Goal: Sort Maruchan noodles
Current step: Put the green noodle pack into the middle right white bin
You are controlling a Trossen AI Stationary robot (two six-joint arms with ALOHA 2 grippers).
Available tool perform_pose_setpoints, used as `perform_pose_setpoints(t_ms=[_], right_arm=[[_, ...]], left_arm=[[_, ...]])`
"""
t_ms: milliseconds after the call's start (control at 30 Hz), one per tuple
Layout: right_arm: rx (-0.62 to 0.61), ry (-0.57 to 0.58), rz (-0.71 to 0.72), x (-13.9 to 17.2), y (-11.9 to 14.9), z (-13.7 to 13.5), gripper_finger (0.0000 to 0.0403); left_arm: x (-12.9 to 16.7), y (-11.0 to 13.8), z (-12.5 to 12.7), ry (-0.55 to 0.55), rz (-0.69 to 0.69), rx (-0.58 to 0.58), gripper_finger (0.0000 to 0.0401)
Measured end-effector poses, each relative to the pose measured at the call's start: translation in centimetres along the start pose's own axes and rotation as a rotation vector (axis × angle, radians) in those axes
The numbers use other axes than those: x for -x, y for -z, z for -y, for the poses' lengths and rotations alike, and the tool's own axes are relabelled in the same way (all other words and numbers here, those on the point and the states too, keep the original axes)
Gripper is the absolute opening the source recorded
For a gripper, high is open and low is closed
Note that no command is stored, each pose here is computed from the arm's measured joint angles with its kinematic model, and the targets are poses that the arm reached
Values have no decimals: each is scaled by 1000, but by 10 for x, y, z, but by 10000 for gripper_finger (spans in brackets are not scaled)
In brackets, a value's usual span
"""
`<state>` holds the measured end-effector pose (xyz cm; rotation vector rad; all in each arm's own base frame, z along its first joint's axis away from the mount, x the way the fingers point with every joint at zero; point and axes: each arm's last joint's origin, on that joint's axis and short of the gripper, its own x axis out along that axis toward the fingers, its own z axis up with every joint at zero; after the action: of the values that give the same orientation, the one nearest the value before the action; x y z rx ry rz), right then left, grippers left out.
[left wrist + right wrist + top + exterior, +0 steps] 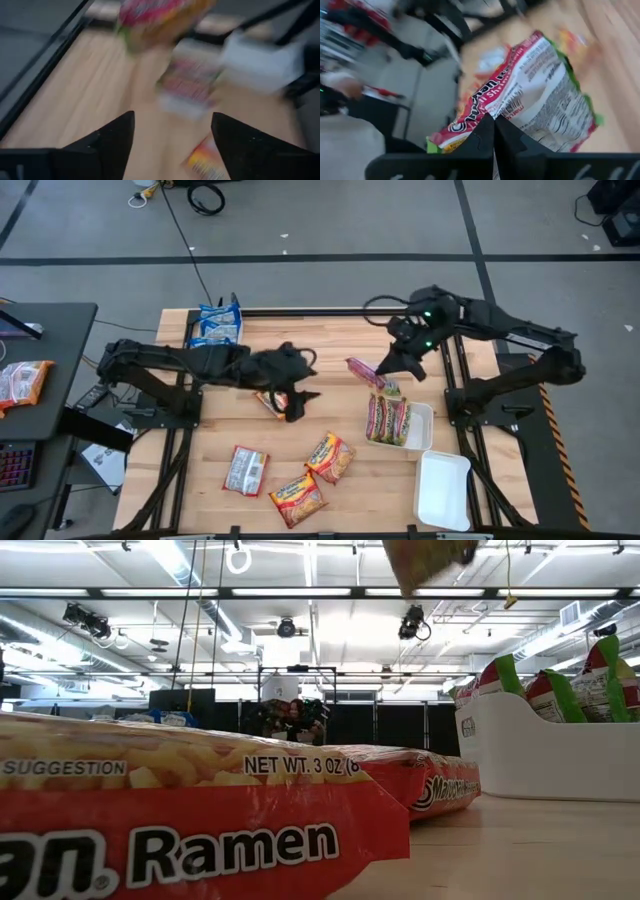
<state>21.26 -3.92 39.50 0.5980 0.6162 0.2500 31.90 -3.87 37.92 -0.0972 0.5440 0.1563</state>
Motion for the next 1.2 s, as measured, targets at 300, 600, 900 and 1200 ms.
perform_pose_setpoints(t_ms=[300,600,900,1200], right_arm=[[186,-251,407,31,-22,-55,3],[253,-334,528,37,-29,-69,3],[287,-388,524,41,-24,-79,3],[298,-314,533,51,-17,-77,3]], left_arm=[[-44,-15,8,171,179,8,281],[-98,-39,11,371,633,120,279],[-92,-53,4,487,864,119,279],[-70,-64,4,571,1042,87,278]])
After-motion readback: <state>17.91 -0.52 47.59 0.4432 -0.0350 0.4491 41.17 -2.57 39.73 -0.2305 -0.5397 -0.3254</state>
